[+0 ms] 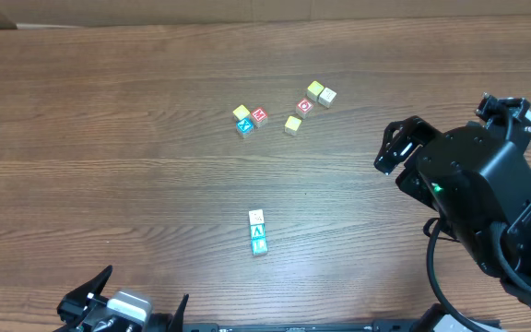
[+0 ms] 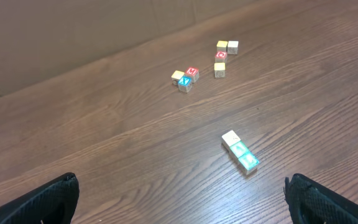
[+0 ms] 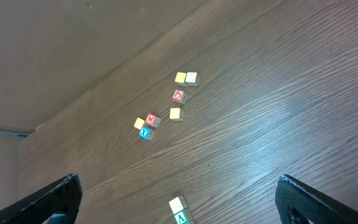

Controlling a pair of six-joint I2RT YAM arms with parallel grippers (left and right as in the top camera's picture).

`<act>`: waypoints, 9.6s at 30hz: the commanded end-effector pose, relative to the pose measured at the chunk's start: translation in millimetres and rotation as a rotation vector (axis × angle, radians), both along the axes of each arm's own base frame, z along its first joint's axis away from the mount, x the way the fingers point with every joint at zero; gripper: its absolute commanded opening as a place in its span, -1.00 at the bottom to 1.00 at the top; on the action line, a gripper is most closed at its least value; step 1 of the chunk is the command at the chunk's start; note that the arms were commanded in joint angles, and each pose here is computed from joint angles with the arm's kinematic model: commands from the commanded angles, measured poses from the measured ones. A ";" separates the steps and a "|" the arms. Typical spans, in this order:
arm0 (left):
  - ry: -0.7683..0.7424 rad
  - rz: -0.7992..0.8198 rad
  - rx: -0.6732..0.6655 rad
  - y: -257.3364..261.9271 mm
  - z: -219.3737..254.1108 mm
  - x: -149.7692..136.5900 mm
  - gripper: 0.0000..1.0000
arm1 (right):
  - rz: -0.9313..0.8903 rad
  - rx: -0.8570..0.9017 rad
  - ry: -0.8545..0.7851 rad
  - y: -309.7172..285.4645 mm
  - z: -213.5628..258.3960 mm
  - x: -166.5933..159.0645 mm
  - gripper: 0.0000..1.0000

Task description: Flip 5 blocks

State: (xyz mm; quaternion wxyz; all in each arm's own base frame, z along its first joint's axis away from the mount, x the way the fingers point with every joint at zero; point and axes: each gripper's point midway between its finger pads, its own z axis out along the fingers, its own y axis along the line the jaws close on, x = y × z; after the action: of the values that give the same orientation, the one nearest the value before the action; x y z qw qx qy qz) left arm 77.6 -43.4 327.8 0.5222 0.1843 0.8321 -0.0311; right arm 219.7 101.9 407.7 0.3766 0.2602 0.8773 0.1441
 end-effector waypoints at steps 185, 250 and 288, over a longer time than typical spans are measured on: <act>-0.373 0.594 -0.908 59.5 -147.7 165.0 1.00 | -0.011 -0.460 -0.700 -119.5 -233.6 24.9 1.00; -0.343 0.378 -0.384 46.2 -172.0 168.5 0.99 | -0.011 -0.460 -0.700 -119.5 -233.6 24.9 1.00; -0.342 0.379 -0.384 46.3 -172.3 168.5 0.99 | -0.011 -0.460 -0.700 -119.5 -233.6 24.9 1.00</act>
State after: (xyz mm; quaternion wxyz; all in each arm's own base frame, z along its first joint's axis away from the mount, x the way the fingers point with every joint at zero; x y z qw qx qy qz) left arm 246.4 3.3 155.1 0.6736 -0.0820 0.7319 -0.0624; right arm 244.8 -17.9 173.3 0.6970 0.1134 0.7076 0.0255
